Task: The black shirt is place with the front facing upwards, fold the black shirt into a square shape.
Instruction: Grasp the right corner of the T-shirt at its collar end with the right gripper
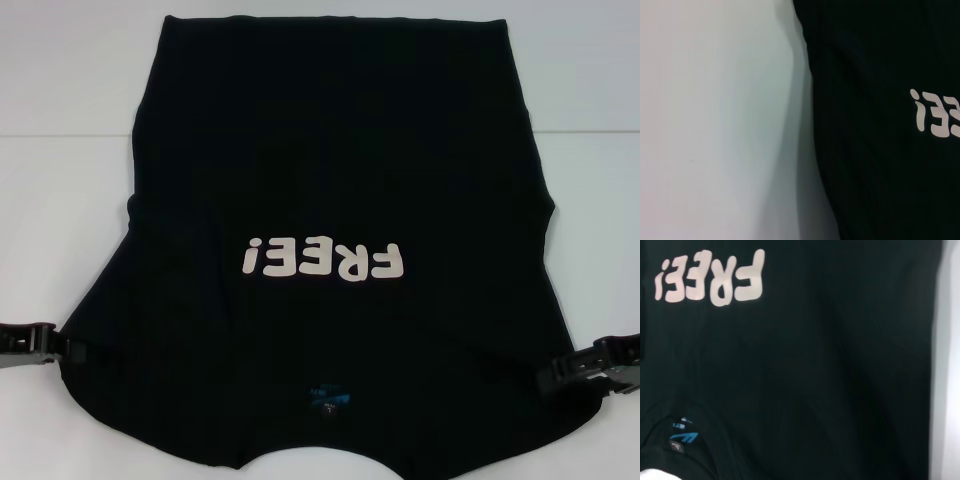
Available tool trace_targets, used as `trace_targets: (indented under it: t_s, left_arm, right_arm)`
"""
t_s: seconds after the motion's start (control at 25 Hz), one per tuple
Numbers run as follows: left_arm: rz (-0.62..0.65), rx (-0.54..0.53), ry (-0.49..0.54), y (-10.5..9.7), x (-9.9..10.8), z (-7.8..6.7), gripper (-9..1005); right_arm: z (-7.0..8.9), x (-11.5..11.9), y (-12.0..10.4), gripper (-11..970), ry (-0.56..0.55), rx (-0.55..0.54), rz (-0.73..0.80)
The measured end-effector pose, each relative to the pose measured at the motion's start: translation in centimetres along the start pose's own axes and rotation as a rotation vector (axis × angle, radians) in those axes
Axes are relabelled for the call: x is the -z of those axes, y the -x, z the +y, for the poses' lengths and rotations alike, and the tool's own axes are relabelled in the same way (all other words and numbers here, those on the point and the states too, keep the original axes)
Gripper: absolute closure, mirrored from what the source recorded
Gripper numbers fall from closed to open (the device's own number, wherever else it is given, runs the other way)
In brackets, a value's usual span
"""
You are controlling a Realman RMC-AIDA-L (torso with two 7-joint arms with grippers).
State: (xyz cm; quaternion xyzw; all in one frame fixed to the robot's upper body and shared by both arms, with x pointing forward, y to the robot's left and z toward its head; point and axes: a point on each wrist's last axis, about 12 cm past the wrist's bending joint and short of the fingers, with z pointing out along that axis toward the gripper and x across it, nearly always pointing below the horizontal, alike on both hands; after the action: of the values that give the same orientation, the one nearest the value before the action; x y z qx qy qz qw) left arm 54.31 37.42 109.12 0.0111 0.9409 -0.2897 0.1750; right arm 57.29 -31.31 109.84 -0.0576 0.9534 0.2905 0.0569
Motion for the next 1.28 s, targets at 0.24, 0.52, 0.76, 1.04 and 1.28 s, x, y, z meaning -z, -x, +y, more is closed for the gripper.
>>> trace_targets:
  t_s: [0.24,0.52,0.76,1.04,1.28]
  left_arm:
    - [-0.001,0.0,-0.001,0.01,-0.01,-0.01,934]
    - [-0.006,-0.001,-0.005,0.08,0.01,-0.06,930]
    - [-0.009,-0.002,-0.005,0.12,0.05,-0.07,926]
    - [-0.009,-0.003,-0.005,0.12,0.05,-0.07,921]
    - [-0.009,-0.004,-0.006,0.13,0.05,-0.08,917]
  right_arm:
    - [0.54,-0.43,0.25,34,0.007,0.017,0.001]
    - [0.82,-0.62,0.39,35,0.009,0.025,0.006]
    - [0.16,-0.29,-0.01,35,0.002,0.01,0.003]
    - [0.09,-0.35,-0.18,35,0.004,0.01,0.005]
    - [0.58,-0.83,-0.02,30,0.016,0.022,0.018]
